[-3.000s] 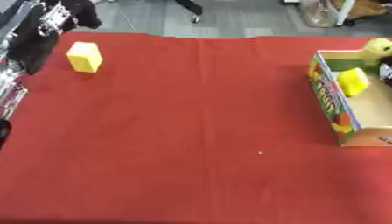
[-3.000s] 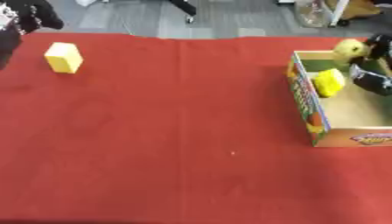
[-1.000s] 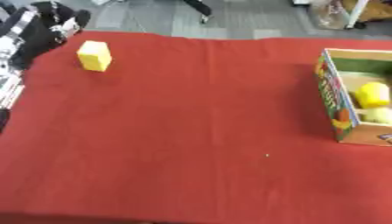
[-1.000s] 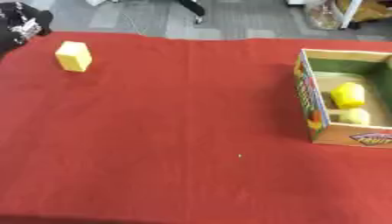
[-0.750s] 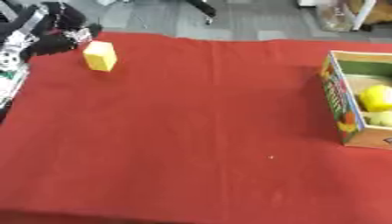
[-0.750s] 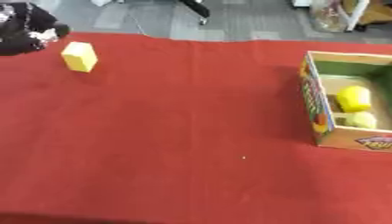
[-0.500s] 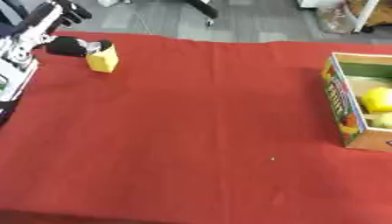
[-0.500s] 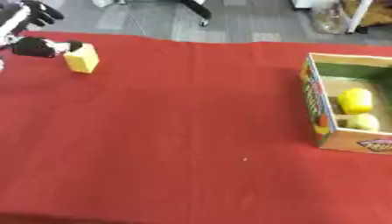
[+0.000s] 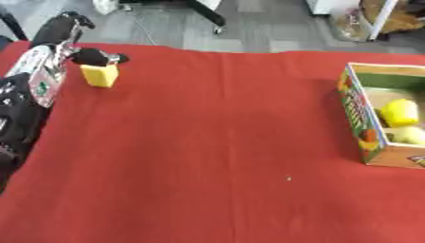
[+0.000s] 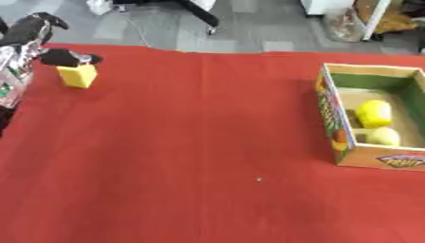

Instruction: Pick up the objects with one hand, pass them to the other hand, and then place them into the box on the other side of the table.

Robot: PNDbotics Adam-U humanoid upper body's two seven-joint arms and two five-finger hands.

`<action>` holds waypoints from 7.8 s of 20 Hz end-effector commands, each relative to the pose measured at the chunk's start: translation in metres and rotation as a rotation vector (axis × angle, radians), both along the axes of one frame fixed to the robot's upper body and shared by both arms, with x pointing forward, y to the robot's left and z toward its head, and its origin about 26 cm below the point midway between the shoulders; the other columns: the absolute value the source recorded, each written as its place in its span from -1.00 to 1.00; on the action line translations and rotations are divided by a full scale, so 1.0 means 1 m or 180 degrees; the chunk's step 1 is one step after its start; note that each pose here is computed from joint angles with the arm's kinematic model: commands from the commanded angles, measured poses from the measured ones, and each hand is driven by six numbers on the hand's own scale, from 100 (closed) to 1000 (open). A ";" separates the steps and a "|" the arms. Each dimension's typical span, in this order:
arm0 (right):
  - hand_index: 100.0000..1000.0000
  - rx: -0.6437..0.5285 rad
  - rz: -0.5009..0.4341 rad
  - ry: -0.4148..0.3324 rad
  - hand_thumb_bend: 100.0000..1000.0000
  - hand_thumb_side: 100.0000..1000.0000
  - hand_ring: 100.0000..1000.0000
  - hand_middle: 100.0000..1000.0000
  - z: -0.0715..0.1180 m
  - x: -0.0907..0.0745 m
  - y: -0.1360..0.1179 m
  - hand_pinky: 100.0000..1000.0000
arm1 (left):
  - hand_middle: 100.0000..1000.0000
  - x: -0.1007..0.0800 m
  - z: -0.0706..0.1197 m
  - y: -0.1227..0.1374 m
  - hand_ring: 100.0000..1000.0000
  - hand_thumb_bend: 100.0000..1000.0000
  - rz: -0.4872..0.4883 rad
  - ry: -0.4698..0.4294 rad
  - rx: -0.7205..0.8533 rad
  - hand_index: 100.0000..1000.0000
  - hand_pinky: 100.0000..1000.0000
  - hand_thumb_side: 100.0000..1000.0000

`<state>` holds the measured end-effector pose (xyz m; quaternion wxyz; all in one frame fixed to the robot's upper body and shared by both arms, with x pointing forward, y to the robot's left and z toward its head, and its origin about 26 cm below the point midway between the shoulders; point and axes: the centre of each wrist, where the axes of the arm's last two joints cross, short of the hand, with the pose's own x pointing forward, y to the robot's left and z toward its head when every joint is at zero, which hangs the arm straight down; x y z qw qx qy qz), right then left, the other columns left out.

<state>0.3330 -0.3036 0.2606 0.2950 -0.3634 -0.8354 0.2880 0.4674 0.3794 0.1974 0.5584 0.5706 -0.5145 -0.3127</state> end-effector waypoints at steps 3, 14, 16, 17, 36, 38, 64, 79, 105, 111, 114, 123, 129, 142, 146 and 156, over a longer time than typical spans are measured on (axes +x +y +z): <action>0.64 -0.0023 0.0021 -0.0084 -0.58 -0.56 0.28 0.16 0.009 -0.004 -0.001 0.28 | 0.39 0.002 -0.002 0.014 0.46 0.71 0.0376 -0.0300 -0.0492 0.49 0.56 0.20; 0.63 0.0039 -0.0028 -0.0035 -0.63 -0.57 0.28 0.16 0.005 -0.004 -0.005 0.28 | 0.32 -0.007 -0.027 0.032 0.39 0.62 0.0510 -0.0247 -0.1280 0.47 0.54 0.20; 0.63 0.0040 -0.0021 -0.0030 -0.64 -0.57 0.28 0.16 0.005 -0.004 -0.005 0.28 | 0.31 -0.009 -0.033 0.033 0.38 0.58 0.0519 -0.0120 -0.1319 0.47 0.53 0.19; 0.63 0.0039 -0.0019 -0.0028 -0.64 -0.57 0.28 0.16 0.005 -0.004 -0.005 0.28 | 0.31 -0.009 -0.036 0.034 0.38 0.58 0.0521 -0.0078 -0.1337 0.47 0.53 0.19; 0.64 0.0010 0.0047 0.0037 -0.68 -0.57 0.28 0.16 0.002 -0.002 -0.004 0.29 | -0.29 -0.018 0.002 0.021 -0.10 -0.77 -0.0345 -0.0672 -0.1528 -0.06 0.34 -0.80; 0.64 -0.0014 0.0074 0.0045 -0.68 -0.57 0.28 0.16 0.002 -0.002 -0.003 0.28 | -0.30 -0.026 0.021 0.017 -0.10 -0.78 -0.0698 -0.0724 -0.1545 -0.07 0.34 -0.78; 0.68 -0.1708 0.2305 -0.0184 -0.08 -0.34 0.28 0.16 0.034 -0.016 0.126 0.33 | -0.28 -0.124 0.072 -0.128 -0.08 -0.71 -0.3849 0.0843 -0.1734 -0.05 0.37 -0.53; 0.75 -0.2184 0.2486 -0.0672 -0.05 -0.42 0.32 0.22 0.031 -0.018 0.154 0.37 | -0.26 -0.118 0.048 -0.160 -0.06 -0.69 -0.4100 0.1671 -0.1922 -0.03 0.39 -0.44; 0.74 -0.2370 0.2375 -0.1097 -0.16 -0.45 0.26 0.16 0.018 -0.015 0.171 0.35 | -0.29 -0.125 0.044 -0.185 -0.08 -0.75 -0.4413 0.2072 -0.2341 -0.06 0.39 -0.40; 0.74 -0.2387 0.2377 -0.1083 -0.17 -0.45 0.26 0.16 0.017 -0.014 0.171 0.35 | -0.30 -0.127 0.046 -0.190 -0.08 -0.75 -0.4468 0.2072 -0.2299 -0.06 0.44 -0.40; 0.72 -0.2378 0.2359 -0.1087 -0.19 -0.46 0.25 0.15 0.017 -0.014 0.171 0.34 | -0.29 -0.129 0.047 -0.192 -0.07 -0.75 -0.4502 0.2093 -0.2276 -0.06 0.45 -0.40; 0.60 -0.2405 0.2267 -0.1112 -0.34 -0.52 0.23 0.14 0.015 -0.013 0.172 0.33 | -0.29 -0.133 0.048 -0.198 -0.07 -0.79 -0.4520 0.2161 -0.2281 -0.06 0.47 -0.39; 0.14 -0.2208 0.2257 -0.1094 -0.47 -0.59 0.18 0.07 0.012 -0.010 0.171 0.29 | -0.25 -0.134 0.049 -0.199 -0.05 -0.79 -0.4529 0.2202 -0.2279 -0.02 0.49 -0.27; -0.19 -0.1525 0.2137 -0.0823 -0.52 -0.67 0.14 0.00 0.008 0.001 0.147 0.23 | 0.11 -0.121 0.058 -0.156 0.27 0.11 -0.4212 0.1465 -0.2242 0.28 0.57 0.57; -0.22 -0.1256 0.1809 -0.0662 -0.49 -0.69 0.13 -0.01 0.014 0.008 0.115 0.21 | 0.26 -0.115 0.065 -0.121 0.37 0.10 -0.3860 0.0710 -0.2450 0.36 0.62 0.59; -0.22 -0.0030 0.0098 -0.0049 -0.40 -0.71 0.11 -0.03 -0.007 0.040 -0.007 0.16 | 0.18 -0.133 0.050 -0.067 0.30 -0.20 -0.3053 -0.0481 -0.2814 0.32 0.58 0.58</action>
